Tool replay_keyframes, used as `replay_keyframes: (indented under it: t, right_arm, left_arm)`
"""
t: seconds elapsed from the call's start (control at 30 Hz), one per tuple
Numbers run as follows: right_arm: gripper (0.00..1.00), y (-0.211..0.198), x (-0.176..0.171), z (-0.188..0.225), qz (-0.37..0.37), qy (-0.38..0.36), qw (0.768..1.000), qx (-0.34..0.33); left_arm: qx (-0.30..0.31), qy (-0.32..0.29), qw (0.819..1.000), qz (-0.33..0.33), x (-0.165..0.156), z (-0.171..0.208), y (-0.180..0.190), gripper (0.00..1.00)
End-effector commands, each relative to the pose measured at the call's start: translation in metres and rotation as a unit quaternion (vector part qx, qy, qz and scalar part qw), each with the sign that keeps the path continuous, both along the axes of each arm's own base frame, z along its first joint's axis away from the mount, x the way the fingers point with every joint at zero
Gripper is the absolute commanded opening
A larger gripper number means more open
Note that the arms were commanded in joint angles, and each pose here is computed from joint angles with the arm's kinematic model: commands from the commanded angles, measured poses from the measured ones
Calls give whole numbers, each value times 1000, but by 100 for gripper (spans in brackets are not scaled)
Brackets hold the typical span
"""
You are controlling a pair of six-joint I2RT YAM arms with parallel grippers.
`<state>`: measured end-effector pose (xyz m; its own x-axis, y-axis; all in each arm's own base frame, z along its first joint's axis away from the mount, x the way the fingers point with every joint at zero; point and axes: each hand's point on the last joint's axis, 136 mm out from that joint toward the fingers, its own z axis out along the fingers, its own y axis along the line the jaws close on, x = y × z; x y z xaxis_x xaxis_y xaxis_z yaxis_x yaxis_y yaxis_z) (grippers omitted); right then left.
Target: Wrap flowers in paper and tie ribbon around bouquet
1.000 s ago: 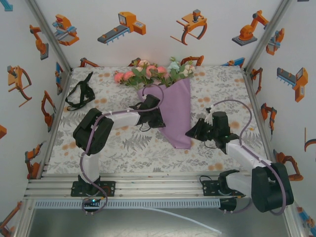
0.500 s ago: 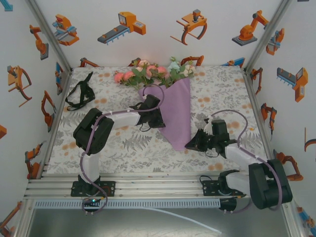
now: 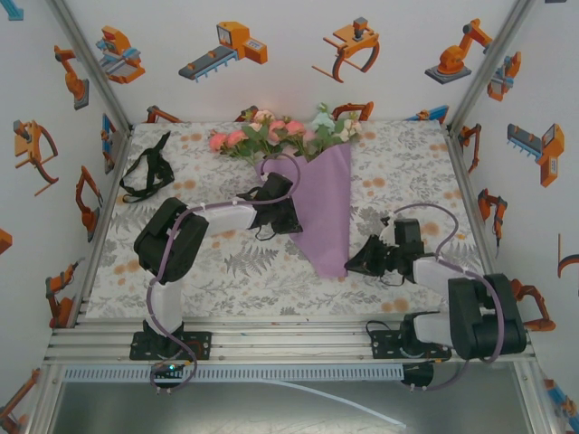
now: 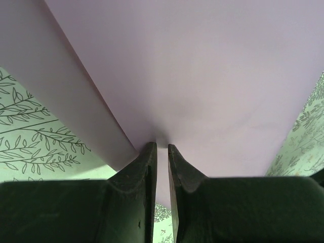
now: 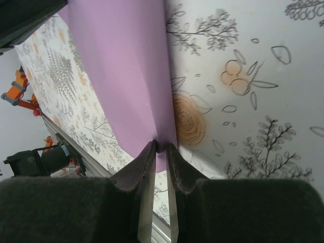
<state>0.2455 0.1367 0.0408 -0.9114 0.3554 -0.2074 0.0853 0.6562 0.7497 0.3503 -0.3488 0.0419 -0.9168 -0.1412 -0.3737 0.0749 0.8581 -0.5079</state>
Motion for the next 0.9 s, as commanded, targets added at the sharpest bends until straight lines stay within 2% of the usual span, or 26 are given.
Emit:
replay_keyframes:
  t: [0.0, 0.07, 0.13, 0.37, 0.43, 0.5, 0.63, 0.73, 0.87]
  right_arm:
    - [17, -5, 11, 36, -5, -55, 998, -19]
    - [17, -2, 17, 53, -10, -80, 997, -4]
    - [15, 4, 22, 53, -8, -81, 997, 10]
    - [12, 8, 23, -6, 3, -12, 1000, -8]
    - [12, 7, 23, -12, 6, -5, 1000, -13]
    - [12, 8, 27, -3, 10, -12, 1000, -17]
    - [17, 5, 47, 45, 15, -54, 997, -43]
    - [20, 2, 63, 72, 1, -84, 995, -55]
    - [20, 2, 85, 82, 3, -90, 993, -70]
  left_arm:
    - [18, -6, 1000, 2, 4, -7, 8, 20]
    - [16, -9, 1000, 2, 6, -4, 7, 20]
    - [15, -11, 1000, 2, 7, -2, 6, 21]
    - [19, -20, 1000, 6, 12, 6, 11, 21]
    - [16, -25, 1000, 6, 14, 13, 12, 21]
    - [8, -32, 999, 3, 15, 24, 10, 24]
    - [3, -47, 999, 13, 23, 58, 15, 40]
    - [6, -60, 998, 22, 30, 88, 26, 46]
    - [4, -78, 996, 45, 44, 125, 46, 51]
